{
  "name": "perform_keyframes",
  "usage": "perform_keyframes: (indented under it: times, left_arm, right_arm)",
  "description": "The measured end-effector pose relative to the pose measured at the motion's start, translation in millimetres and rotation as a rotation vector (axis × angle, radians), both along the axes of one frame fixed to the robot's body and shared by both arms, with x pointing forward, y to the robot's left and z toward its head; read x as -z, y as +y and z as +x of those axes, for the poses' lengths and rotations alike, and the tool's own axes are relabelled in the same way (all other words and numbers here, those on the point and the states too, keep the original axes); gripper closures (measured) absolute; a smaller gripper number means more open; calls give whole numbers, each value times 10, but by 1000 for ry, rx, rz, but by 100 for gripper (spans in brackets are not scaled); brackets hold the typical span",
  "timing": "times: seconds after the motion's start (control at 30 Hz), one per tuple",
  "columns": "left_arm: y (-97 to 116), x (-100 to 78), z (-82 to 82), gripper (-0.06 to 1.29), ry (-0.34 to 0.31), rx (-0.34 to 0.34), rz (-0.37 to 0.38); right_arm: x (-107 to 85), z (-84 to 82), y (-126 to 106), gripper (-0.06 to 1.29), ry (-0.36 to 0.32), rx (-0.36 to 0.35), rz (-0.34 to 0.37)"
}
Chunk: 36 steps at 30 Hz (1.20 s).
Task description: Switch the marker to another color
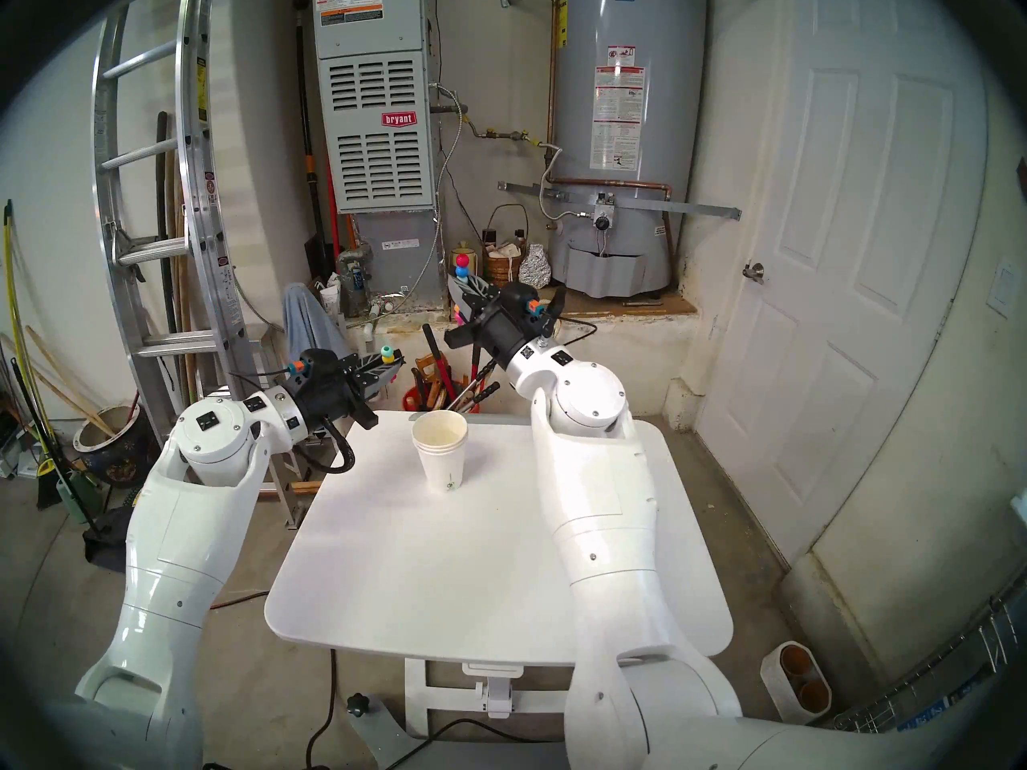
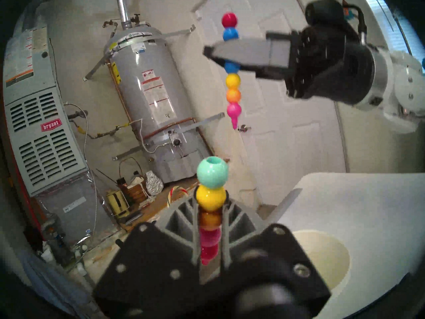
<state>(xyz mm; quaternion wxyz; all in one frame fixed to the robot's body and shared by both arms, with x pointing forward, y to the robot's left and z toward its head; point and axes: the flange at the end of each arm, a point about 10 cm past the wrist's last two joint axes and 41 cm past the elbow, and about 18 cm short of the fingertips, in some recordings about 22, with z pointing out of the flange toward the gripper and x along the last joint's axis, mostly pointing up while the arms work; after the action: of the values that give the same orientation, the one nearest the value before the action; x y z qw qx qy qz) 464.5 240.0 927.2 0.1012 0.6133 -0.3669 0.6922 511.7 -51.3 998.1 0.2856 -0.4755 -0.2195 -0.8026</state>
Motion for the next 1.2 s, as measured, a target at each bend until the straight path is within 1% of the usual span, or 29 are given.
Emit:
perform_keyframes:
  times: [0.17, 0.33, 0.47, 0.63, 0.93, 1.2]
  left_arm:
    - [-17, 47, 48, 111, -23, -9, 51]
    - [-47, 63, 100, 111, -40, -13, 75]
    - [-107, 33, 153, 111, -58, -10, 85]
    - [-159, -10, 212, 111, -70, -6, 86]
    - [-184, -100, 268, 111, -87, -4, 76]
    - [-189, -120, 277, 111, -88, 8, 70]
  right_arm:
    - [-72, -32, 88, 118, -9, -32, 85]
    - [-89, -65, 143, 119, -13, -62, 133]
    - [-40, -118, 212, 119, -8, -100, 160]
    - [85, -198, 277, 119, 3, -136, 157]
    - [284, -279, 258, 120, 21, -152, 142]
    - [318, -307, 268, 120, 16, -160, 136]
